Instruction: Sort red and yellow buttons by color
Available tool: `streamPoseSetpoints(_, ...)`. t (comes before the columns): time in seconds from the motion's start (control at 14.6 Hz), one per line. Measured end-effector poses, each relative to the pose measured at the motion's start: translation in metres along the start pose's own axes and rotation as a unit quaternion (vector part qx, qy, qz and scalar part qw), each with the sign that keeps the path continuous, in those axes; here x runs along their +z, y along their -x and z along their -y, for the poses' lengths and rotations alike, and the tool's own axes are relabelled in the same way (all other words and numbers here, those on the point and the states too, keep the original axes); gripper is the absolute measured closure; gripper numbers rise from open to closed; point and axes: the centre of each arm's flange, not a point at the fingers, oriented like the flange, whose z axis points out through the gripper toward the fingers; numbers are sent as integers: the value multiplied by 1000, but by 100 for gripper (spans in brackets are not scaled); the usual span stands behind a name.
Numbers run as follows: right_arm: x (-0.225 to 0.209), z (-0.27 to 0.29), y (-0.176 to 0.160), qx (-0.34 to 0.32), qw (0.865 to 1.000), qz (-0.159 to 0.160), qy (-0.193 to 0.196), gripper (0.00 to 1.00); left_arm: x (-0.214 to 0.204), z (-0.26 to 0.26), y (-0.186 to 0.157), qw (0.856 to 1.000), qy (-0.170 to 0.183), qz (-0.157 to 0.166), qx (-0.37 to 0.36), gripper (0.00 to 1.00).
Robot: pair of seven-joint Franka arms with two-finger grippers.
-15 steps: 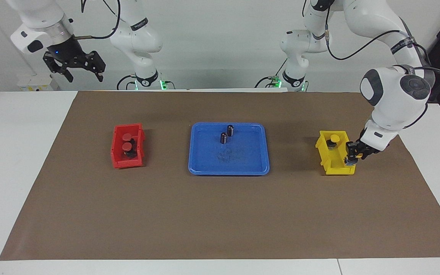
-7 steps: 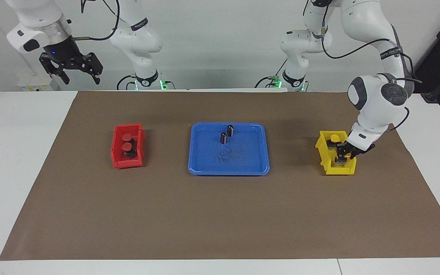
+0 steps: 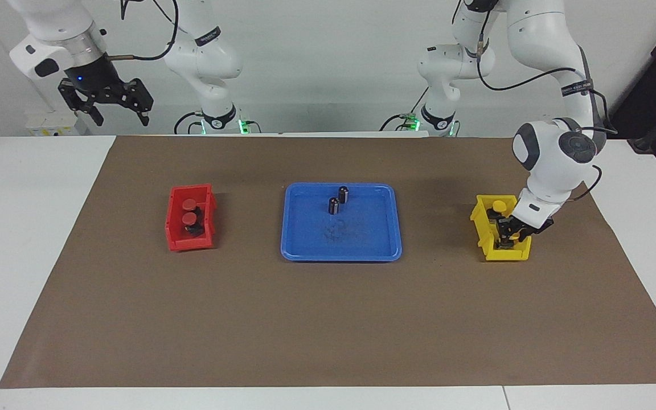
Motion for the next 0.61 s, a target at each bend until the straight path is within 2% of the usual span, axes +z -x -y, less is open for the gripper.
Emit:
streamPoseSetpoints(0.2, 0, 0, 0, 0, 1000, 0, 0, 0, -4, -4, -2, 1000, 1, -3, 3, 48)
streamPoseSetpoints(0.34, 0, 0, 0, 0, 1000, 0, 0, 0, -11, -5, -5, 1000, 1, -2, 4, 35)
streamPoseSetpoints(0.55, 0, 0, 0, 0, 1000, 0, 0, 0, -41, -3, -13, 1000, 0, 7, 4, 31)
streamPoseSetpoints(0.61, 0, 0, 0, 0, 1000, 0, 0, 0, -56, -3, -17, 1000, -1, 11, 5, 22)
